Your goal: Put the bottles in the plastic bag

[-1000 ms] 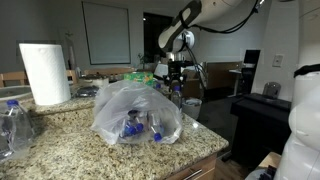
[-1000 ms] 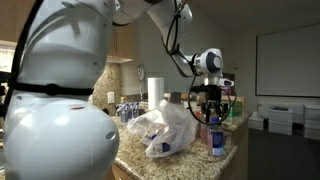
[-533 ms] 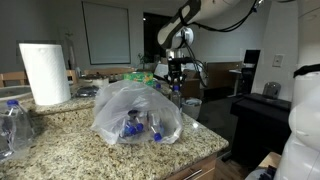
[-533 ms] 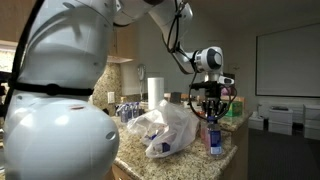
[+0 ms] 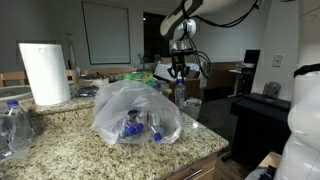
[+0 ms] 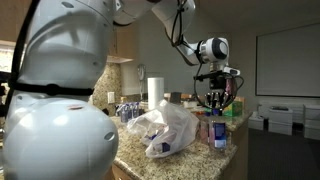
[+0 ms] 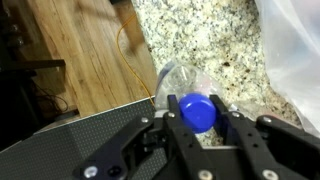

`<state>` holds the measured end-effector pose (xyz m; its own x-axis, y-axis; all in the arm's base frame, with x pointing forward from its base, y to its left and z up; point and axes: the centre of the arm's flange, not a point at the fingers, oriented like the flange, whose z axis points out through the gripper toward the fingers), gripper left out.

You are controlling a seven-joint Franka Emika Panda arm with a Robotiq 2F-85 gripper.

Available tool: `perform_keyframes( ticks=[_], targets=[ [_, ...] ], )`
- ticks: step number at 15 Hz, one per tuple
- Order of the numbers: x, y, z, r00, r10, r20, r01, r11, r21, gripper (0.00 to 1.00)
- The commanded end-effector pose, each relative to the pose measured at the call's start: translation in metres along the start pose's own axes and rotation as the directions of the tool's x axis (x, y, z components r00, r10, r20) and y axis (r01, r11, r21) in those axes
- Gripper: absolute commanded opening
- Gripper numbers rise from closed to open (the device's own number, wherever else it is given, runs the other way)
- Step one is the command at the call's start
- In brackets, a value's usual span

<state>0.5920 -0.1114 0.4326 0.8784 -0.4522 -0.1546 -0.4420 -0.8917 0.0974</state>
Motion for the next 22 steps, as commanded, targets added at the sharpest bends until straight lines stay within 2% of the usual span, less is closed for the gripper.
perform_keyframes(
  ticks=[1,6,9,11,13,16,22],
  targets=[
    [-0.043,0.006,-0.059,0.996,-0.012,-0.092,0.015,0.999,0.032,0.13],
    [-0.134,-0.043,-0.125,0.964,-0.036,-0.265,0.05,0.998,0.047,0.12],
    [-0.201,-0.086,-0.153,0.94,-0.107,-0.325,0.122,0.992,0.026,0.12],
    [-0.248,-0.121,-0.154,0.924,-0.161,-0.348,0.179,0.984,0.021,0.12],
    [-0.29,-0.155,-0.142,0.911,-0.225,-0.345,0.24,0.971,-0.001,0.12],
    [-0.333,-0.187,-0.12,0.903,-0.32,-0.287,0.322,0.946,-0.041,0.12],
    [-0.377,-0.214,-0.066,0.889,-0.428,-0.164,0.407,0.902,-0.146,0.11]
  ],
)
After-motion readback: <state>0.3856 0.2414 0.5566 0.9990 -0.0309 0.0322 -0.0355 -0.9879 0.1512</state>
